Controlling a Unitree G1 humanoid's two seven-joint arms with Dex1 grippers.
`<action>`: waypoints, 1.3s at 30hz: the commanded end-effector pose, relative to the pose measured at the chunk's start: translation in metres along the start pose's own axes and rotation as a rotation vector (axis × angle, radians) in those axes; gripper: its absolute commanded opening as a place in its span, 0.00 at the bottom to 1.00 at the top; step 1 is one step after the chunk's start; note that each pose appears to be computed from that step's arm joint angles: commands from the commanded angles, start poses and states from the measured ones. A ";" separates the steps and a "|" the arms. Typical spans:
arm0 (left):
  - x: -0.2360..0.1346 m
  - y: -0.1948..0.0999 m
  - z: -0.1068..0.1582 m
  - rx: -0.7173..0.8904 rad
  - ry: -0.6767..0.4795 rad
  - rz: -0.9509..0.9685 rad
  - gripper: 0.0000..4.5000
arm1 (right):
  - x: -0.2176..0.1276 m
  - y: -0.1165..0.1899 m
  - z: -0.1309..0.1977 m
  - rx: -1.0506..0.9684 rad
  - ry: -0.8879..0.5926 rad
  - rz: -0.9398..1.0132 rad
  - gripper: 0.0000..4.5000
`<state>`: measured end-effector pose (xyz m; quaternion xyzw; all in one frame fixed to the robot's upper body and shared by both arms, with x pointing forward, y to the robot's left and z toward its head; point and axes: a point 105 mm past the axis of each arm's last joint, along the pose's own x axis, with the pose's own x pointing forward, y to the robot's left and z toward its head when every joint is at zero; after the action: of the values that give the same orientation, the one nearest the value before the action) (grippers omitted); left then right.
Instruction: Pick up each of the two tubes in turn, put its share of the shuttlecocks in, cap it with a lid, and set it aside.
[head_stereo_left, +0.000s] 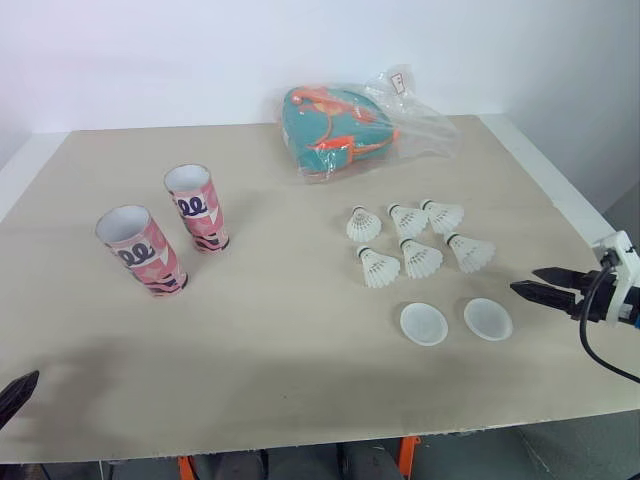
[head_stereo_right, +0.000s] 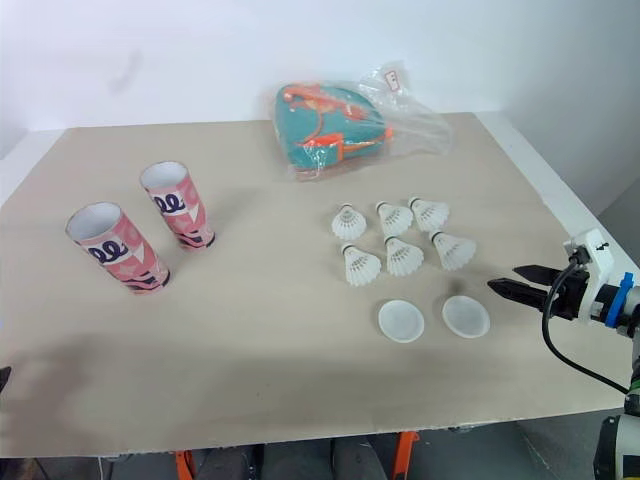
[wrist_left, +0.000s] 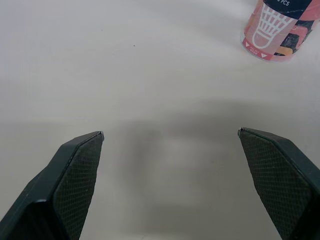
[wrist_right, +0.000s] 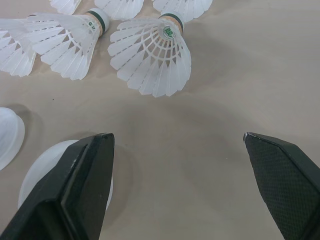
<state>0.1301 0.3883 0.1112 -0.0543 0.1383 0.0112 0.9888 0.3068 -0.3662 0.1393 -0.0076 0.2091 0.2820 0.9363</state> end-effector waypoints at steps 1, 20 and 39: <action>0.001 0.000 0.005 0.016 -0.012 -0.003 1.00 | -0.001 0.001 0.013 -0.032 -0.035 0.003 0.99; 0.008 -0.009 0.009 -0.016 -0.041 -0.079 1.00 | 0.009 0.016 0.013 -0.059 -0.056 0.068 0.99; 0.018 -0.039 0.014 0.084 -0.112 -0.172 1.00 | 0.058 0.180 0.029 -0.125 -0.166 0.623 0.99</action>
<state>0.1520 0.3549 0.1135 -0.0593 0.0947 -0.0695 0.9913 0.2733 -0.1956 0.1444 0.0291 0.1334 0.5399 0.8306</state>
